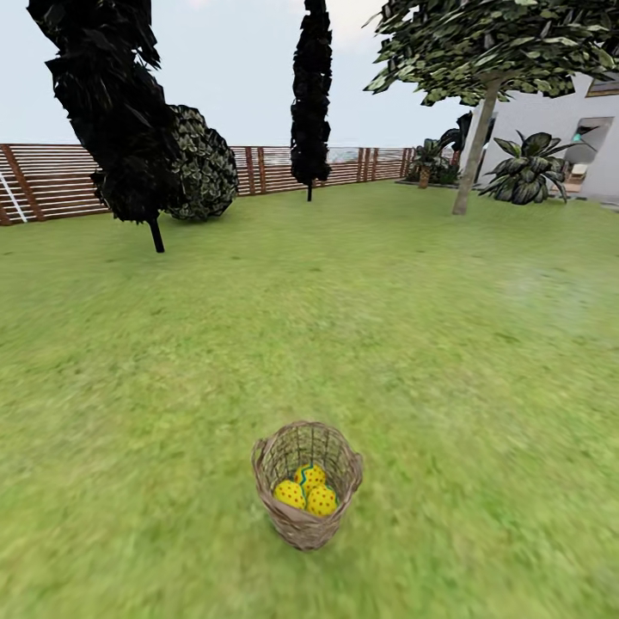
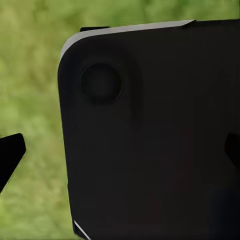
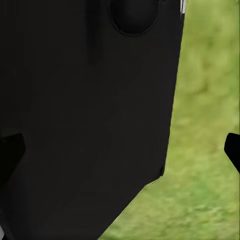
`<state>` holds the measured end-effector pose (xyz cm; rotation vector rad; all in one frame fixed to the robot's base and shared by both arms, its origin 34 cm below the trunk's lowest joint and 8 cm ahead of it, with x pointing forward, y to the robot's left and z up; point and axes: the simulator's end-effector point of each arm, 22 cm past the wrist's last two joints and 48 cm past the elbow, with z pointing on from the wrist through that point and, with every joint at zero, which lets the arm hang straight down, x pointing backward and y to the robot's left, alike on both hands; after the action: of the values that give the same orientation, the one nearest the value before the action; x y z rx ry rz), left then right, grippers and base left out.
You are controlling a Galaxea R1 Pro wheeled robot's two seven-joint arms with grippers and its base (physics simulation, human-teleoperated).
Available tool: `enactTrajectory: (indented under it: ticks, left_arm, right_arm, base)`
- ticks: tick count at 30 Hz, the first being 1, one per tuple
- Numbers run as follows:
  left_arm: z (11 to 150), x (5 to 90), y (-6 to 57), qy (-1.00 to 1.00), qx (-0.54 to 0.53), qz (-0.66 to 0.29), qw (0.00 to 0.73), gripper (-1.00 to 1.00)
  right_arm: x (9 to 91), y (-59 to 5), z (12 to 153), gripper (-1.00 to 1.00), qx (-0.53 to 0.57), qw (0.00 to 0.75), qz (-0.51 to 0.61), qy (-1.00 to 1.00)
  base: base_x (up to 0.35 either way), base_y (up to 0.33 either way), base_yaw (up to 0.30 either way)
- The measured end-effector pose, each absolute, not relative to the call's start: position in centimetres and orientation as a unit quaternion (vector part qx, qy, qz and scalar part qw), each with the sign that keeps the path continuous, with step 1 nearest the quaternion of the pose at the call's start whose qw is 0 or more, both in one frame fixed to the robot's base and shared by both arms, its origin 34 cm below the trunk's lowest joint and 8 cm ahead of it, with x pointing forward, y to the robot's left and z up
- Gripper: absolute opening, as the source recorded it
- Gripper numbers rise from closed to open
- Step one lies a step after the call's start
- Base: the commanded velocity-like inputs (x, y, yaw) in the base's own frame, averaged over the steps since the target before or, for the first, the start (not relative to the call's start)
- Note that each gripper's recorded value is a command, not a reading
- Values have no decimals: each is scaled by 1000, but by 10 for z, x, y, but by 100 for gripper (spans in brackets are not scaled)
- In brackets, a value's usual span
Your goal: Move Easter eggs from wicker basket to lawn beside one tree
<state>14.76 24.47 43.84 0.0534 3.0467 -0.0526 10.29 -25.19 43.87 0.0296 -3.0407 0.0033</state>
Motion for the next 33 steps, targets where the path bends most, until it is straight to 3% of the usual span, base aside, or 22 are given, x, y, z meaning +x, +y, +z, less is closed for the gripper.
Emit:
enactTrajectory:
  ticks: [11,21,33]
  left_arm:
    - [438,148,245,999,17,-17,47,100]
    - [438,150,245,998,18,-17,50,100]
    - [439,158,244,997,18,-18,69,100]
  right_arm:
    - [103,-251,439,100,7,51,1,-999]
    - [106,-251,438,100,3,47,1,-999]
    - [107,-251,438,100,2,46,2,-999]
  base:
    - [271,208,-6]
    - [276,199,-174]
    - [234,38,-25]
